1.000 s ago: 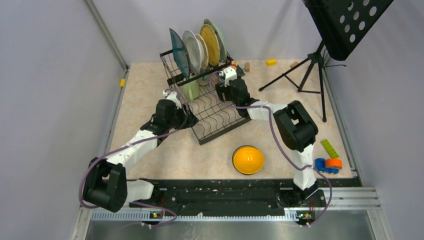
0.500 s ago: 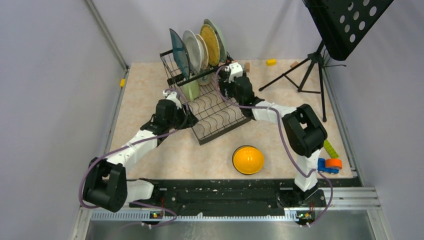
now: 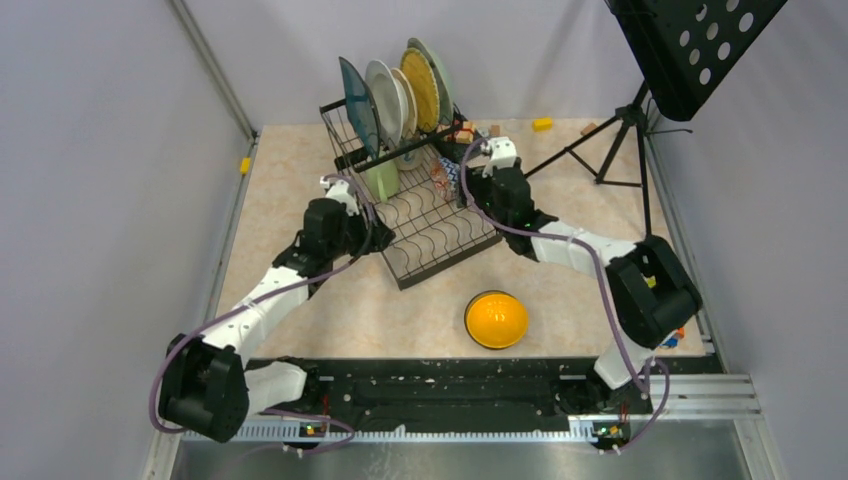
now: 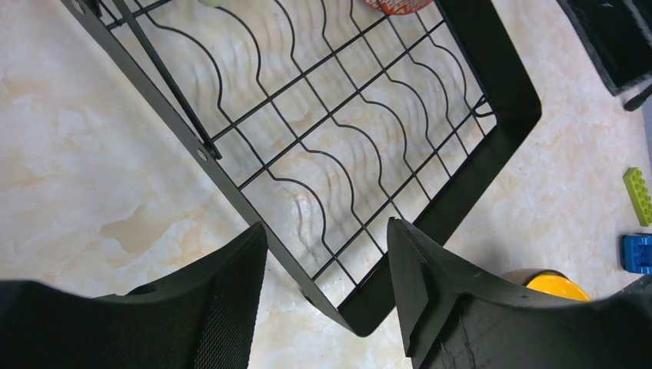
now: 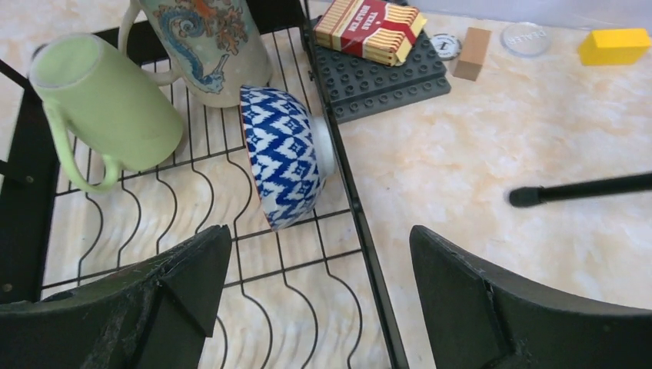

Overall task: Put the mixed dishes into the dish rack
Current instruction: Insert the bowl into the dish rack, then pick up the bowl from the center of the board.

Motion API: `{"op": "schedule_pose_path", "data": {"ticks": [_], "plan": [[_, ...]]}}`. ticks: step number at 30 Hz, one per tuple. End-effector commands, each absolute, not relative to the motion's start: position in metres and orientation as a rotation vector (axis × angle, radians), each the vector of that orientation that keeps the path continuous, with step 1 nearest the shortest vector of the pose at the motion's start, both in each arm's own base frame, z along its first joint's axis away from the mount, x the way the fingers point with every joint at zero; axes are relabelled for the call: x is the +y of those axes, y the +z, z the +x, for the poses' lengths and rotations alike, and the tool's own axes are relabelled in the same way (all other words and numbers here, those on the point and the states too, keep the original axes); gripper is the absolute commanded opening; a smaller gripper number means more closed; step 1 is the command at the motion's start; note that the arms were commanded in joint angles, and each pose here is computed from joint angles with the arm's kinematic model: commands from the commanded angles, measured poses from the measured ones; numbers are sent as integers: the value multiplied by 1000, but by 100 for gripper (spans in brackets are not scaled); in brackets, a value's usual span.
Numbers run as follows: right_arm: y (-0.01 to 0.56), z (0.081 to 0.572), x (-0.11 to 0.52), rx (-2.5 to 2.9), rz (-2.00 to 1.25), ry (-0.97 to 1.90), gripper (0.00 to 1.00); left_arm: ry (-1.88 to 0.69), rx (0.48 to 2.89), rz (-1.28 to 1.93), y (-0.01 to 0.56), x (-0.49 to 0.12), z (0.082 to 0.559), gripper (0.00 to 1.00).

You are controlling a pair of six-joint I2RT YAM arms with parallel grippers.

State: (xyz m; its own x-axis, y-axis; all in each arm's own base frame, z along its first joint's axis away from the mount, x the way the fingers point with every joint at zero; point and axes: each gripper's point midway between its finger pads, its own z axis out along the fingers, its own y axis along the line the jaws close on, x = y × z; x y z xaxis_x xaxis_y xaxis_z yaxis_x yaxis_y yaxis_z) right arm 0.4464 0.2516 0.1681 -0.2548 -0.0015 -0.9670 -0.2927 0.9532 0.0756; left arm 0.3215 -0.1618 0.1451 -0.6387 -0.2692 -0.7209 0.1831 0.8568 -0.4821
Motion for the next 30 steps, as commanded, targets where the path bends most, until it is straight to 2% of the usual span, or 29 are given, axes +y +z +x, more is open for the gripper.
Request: {"op": "schedule_pose_path", "data": {"ticks": [1, 5, 9, 19, 23, 30], "plan": [[210, 429, 226, 1754, -49, 316, 88, -697, 2059, 76, 176, -171, 324, 63], [203, 405, 205, 1825, 19, 291, 88, -647, 2033, 374, 195, -196, 313, 63], [194, 375, 190, 1847, 79, 338, 88, -656, 1989, 520, 207, -221, 303, 63], [191, 326, 161, 1814, 380, 520, 91, -769, 2009, 712, 191, -270, 279, 64], [185, 319, 165, 1884, 471, 583, 98, -792, 2018, 774, 191, -279, 276, 65], [164, 298, 157, 2023, 545, 555, 97, -840, 2064, 850, 178, -294, 263, 65]]}}
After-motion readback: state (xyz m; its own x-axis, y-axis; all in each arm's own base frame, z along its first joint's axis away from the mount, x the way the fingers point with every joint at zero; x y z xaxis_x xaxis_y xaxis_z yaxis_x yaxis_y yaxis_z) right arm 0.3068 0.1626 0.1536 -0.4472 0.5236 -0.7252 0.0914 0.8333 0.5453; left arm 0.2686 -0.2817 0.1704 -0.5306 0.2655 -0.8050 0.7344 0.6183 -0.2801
